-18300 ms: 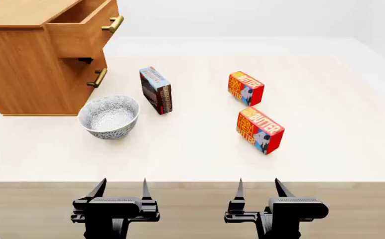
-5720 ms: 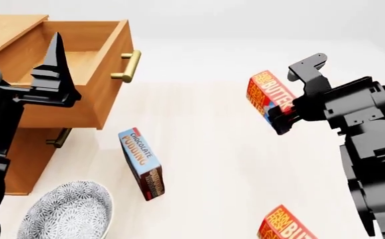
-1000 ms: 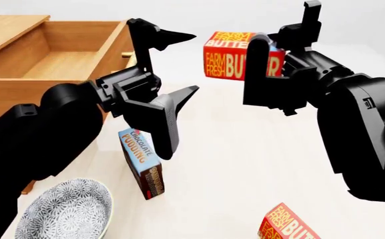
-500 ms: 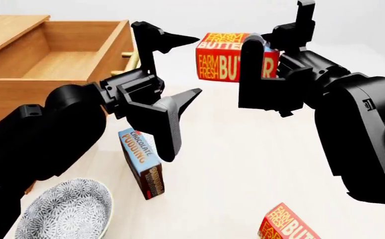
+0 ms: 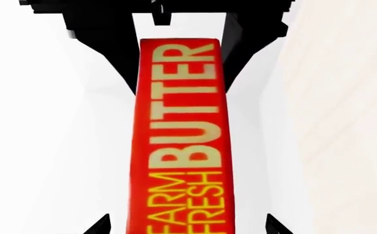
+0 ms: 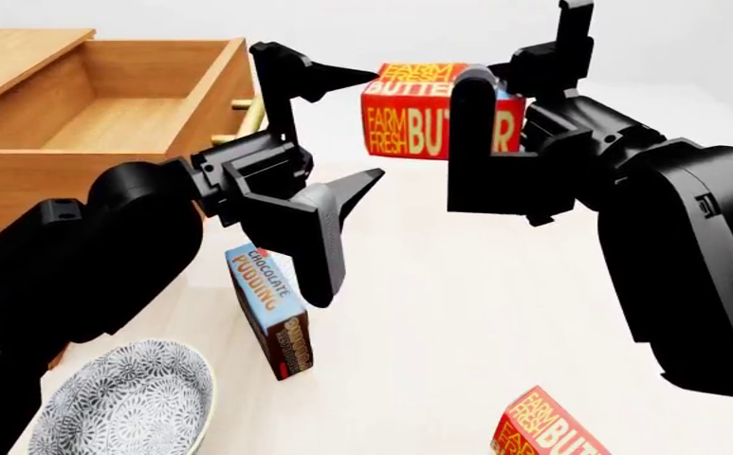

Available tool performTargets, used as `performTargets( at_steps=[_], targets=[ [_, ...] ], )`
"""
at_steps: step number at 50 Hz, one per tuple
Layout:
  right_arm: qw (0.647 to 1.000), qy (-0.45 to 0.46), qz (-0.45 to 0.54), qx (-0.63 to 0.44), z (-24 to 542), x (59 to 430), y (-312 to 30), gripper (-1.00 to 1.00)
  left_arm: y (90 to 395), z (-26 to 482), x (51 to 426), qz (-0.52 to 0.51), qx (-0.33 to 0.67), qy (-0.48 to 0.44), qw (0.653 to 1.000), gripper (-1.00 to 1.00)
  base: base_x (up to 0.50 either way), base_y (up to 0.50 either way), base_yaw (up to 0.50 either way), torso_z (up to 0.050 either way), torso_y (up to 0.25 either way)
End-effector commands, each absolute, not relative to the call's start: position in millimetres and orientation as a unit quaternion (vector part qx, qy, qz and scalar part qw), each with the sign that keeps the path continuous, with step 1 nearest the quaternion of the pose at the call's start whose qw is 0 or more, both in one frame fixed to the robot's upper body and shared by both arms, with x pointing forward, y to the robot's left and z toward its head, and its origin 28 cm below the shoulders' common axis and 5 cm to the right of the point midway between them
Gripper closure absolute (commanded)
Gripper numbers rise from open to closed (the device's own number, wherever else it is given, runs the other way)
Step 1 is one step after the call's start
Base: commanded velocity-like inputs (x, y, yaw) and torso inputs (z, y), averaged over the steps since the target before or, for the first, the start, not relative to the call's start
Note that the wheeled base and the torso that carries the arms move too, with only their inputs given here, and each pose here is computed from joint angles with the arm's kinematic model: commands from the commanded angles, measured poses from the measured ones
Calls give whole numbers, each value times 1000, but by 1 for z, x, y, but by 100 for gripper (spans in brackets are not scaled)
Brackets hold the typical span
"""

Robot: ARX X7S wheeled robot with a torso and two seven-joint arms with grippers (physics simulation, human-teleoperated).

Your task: Put the butter at the front in the top drawer of the cabinet and close it.

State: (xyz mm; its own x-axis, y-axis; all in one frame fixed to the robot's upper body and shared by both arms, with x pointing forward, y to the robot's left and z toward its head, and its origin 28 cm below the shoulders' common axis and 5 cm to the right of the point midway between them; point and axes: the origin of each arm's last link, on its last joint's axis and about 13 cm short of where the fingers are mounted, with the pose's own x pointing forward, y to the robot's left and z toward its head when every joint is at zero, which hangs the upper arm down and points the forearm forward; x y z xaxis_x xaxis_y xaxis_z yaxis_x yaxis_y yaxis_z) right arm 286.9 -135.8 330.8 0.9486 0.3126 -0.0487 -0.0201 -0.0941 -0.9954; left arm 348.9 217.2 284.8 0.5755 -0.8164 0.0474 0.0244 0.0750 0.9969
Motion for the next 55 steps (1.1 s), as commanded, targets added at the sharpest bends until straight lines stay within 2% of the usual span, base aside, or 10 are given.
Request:
performTargets(
  at_steps=[1,55],
  targets=[
    [650,-134,83,-744,345,278,-135,100,218,285,349,-320,599,-331,655,-100,0,0,0,0,0],
    [656,-149,106,-732,344,272,-128,100,215,288,347,-320,588,-356,652,-100,0,0,0,0,1]
  ],
)
